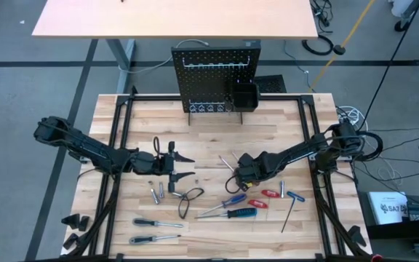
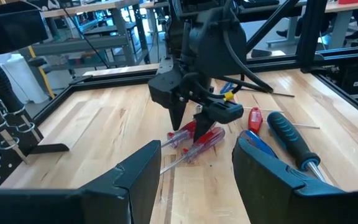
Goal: Hang tools onto peg board
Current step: Hang the top red screwdriver on the peg board
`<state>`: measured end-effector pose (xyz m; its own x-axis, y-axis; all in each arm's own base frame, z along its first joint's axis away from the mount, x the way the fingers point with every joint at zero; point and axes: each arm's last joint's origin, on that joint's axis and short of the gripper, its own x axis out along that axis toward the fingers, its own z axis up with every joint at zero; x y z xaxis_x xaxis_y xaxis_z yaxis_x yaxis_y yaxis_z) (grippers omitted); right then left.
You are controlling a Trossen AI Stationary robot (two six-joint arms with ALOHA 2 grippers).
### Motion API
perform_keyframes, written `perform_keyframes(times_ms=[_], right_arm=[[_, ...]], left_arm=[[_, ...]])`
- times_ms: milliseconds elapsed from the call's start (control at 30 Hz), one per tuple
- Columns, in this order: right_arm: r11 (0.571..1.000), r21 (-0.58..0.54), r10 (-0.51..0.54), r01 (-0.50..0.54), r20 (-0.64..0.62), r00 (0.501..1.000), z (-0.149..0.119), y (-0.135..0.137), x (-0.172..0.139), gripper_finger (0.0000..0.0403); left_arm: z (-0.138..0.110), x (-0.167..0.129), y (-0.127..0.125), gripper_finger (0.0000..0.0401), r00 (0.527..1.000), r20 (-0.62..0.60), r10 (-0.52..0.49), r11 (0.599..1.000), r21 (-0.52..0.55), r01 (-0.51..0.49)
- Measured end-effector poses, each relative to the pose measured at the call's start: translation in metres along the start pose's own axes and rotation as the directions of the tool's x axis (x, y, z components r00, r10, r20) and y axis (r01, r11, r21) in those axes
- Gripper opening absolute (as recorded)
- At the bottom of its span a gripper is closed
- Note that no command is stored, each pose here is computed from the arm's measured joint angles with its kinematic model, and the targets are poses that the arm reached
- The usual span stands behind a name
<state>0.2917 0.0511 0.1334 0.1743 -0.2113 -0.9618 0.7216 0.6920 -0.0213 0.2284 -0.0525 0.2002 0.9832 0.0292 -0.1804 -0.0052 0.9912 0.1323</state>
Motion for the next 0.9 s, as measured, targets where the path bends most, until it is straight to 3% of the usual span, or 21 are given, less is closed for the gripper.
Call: perform_keyframes(times_ms=[433, 900], right_arm=[[1.0, -0.02, 0.007, -0.007, 0.0, 1.0, 0.0001, -0.0001, -0.0006, 0.0125], [1.0, -0.025, 0.006, -0.006, 0.016, 1.0, 0.0025, -0.0012, -0.0002, 0.0135]], left_arm=[[-0.0009, 0.0001, 0.0004, 0.02, 1.0, -0.009, 0.008, 1.0, -0.013, -0.008], [-0.0017, 0.0, 0.0002, 0.02, 1.0, -0.017, 0.007, 1.0, -0.018, -0.007]])
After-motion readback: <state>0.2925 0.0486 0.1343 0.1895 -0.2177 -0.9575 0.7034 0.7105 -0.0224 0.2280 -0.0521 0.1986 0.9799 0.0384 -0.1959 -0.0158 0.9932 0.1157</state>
